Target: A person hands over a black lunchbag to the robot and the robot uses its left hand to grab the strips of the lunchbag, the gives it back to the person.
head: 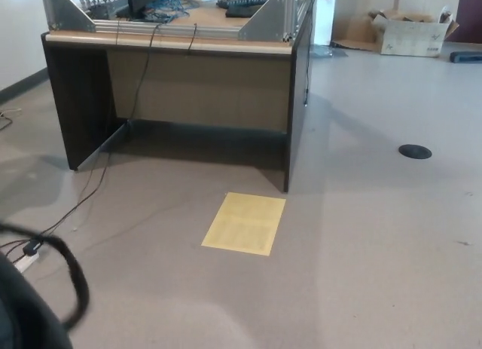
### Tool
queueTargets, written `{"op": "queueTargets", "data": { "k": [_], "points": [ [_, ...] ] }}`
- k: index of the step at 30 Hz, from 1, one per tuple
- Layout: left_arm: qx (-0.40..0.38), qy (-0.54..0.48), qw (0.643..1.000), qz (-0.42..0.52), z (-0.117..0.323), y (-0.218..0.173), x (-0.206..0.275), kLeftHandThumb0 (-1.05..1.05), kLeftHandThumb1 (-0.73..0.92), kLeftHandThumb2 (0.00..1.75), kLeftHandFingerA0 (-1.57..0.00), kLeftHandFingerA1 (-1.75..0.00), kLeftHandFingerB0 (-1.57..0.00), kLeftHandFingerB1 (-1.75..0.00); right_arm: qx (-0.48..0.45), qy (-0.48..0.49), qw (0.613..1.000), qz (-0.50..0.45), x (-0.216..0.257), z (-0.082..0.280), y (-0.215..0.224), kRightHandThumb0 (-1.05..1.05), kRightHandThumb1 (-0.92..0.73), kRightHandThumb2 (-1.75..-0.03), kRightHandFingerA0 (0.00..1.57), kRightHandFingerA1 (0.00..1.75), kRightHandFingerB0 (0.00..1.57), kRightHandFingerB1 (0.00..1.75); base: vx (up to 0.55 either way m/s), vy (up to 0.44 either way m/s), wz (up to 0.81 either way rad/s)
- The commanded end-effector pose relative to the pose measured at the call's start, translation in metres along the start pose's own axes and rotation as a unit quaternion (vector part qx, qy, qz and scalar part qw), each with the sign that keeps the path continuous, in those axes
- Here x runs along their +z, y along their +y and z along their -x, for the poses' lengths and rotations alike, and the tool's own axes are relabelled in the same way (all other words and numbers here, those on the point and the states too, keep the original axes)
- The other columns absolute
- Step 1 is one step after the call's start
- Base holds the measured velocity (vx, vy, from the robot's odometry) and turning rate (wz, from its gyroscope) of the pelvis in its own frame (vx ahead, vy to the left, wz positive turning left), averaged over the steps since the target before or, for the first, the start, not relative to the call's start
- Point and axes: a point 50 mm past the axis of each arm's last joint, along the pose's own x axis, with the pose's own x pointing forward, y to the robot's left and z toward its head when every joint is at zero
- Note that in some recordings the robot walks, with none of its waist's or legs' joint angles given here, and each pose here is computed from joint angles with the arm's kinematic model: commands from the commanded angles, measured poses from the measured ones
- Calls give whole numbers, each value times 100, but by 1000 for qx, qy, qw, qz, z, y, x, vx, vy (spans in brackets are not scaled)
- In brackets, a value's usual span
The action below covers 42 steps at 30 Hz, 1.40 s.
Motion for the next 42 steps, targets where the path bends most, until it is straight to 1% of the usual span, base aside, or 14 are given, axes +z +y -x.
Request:
{"op": "queueTargets", "data": {
  "k": [1, 7, 21, 25, 26, 29, 30, 32, 33, 34, 36, 37, 38, 42],
  "points": [
    [-24, -18, 998, -46, 16, 15, 1, -17, 68, 59, -88, -175, -79, -149, -10, -6, 1000, 8, 1, -2, -6, -60, -75, -63, 49, 49, 45, 41, 0, 0, 0],
    [-48, 12, 991, -121, 37, 33, -9, -23, 45, 88, -124, -135, -100, -113, -8, -7, 1000, 11, 3, -4, -6, -60, -76, -63, 49, 49, 45, 41, 0, 0, 0],
    [-106, 23, 987, -118, 54, 8, -20, -17, 64, 57, -100, -175, -77, -172, -12, -8, 1000, 7, 4, -5, -7, -59, -75, -62, 50, 49, 47, 41, 0, 0, 0],
    [-140, 21, 987, -69, 54, -32, -29, -11, 62, 60, -98, -175, -79, -164, -9, -9, 1000, 11, 2, -3, -7, -59, -76, -62, 48, 48, 46, 41, 0, 0, 0],
    [-145, 8, 988, -53, 53, -48, -32, -13, 45, 86, -127, -140, -107, -127, -7, -8, 1000, 11, 2, -3, -7, -59, -76, -62, 48, 48, 46, 41, 0, 0, 0],
    [-150, 0, 987, -58, 50, -73, -35, -18, 64, 57, -96, -175, -75, -168, -8, -10, 1000, 11, 2, -3, -6, -59, -76, -63, 49, 48, 46, 41, 0, 0, 0],
    [-160, 0, 986, -48, 49, -95, -40, -26, 43, 85, -124, -139, -104, -126, -10, -11, 1000, 9, 3, -4, -6, -55, -60, -101, 48, 64, 34, 53, 0, 0, 0],
    [-161, 2, 986, -34, 48, -113, -44, -24, 42, 84, -123, -138, -104, -126, -11, -11, 1000, 3, 4, -4, -5, -54, -59, -101, 47, 64, 34, 53, 0, 0, 0],
    [-164, 10, 986, -23, 48, -124, -48, -20, 62, 59, -91, -173, -78, -160, -12, -10, 1000, -3, 5, -5, -5, -56, -75, -62, 50, 50, 48, 42, 0, 0, 0],
    [-166, 14, 986, -8, 47, -136, -51, -18, 63, 58, -88, -174, -73, -164, -11, -14, 1000, -6, 7, -6, -5, -52, -58, -100, 48, 65, 33, 53, 0, 0, 0],
    [-168, 19, 986, -2, 44, -151, -54, -20, 63, 57, -87, -175, -69, -168, -8, -16, 1000, -5, 7, -6, -4, -58, -74, -62, 50, 50, 46, 42, 0, 0, 0],
    [-173, 20, 985, -5, 42, -159, -55, -22, 64, 57, -86, -175, -66, -171, -8, -17, 1000, -6, 7, -6, -4, -56, -59, -100, 48, 64, 35, 53, 0, 0, 0],
    [-179, 23, 984, -2, 40, -166, -56, -23, 65, 57, -84, -175, -62, -173, -7, -18, 1000, -6, 7, -6, -4, -58, -73, -62, 50, 50, 47, 42, 0, 0, 0],
    [-199, 39, 979, 15, 29, -200, -63, -24, 64, 56, -86, -175, -64, -173, -5, -18, 1000, -14, 8, -8, -5, -59, -74, -63, 47, 49, 46, 42, 0, 0, 0]
  ]
}}
